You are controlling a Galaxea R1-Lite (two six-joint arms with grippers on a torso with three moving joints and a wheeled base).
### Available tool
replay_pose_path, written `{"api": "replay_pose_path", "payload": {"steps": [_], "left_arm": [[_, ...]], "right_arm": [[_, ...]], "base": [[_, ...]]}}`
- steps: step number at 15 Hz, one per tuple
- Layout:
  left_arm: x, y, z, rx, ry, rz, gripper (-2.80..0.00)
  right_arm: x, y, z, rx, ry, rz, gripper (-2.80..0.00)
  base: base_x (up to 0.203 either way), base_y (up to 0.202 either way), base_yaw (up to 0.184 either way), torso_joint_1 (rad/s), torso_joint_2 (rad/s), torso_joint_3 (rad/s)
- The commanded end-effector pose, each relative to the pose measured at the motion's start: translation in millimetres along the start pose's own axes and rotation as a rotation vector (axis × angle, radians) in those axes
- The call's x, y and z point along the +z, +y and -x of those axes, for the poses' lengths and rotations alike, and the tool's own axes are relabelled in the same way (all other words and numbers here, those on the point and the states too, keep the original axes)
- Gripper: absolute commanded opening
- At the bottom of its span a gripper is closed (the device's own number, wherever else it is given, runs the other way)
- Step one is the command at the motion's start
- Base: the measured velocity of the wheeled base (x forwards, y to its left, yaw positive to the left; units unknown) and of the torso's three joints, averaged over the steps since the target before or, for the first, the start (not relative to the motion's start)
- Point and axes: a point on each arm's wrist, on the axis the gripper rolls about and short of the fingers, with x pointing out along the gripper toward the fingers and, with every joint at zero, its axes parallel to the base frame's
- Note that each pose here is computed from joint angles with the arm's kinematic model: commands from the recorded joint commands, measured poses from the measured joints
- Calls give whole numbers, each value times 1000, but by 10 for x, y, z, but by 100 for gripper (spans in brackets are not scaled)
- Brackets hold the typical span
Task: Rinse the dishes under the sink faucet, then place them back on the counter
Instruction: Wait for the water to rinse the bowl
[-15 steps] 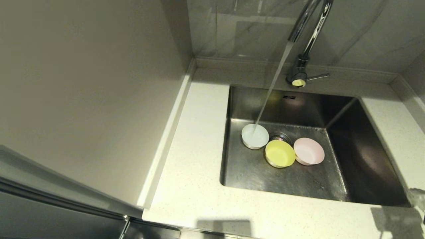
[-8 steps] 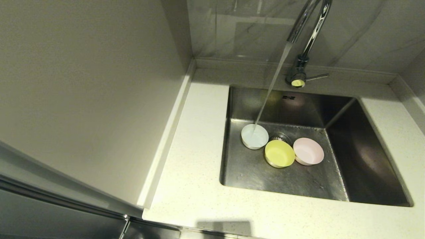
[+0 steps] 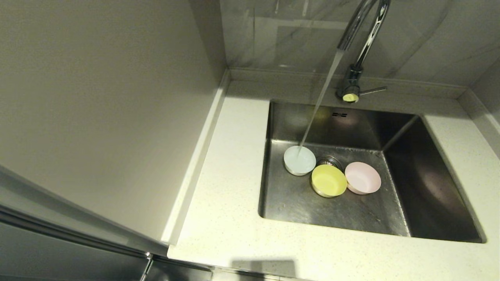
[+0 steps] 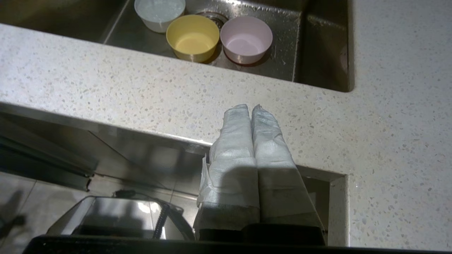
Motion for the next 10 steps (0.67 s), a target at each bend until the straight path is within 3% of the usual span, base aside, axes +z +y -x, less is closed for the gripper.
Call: {"api": "replay_pose_path", "payload": {"steps": [1,10], "left_arm": [[0,0,1,0,-2,1,-280],[0,0,1,0,-2,1,-280]], "right_arm": [[-16,0,23,-1,-31,-15,-280],[-13,-1,20,-4,-41,-27,-280]], "base": [[0,0,0,0,0,0],[0,0,0,0,0,0]]}}
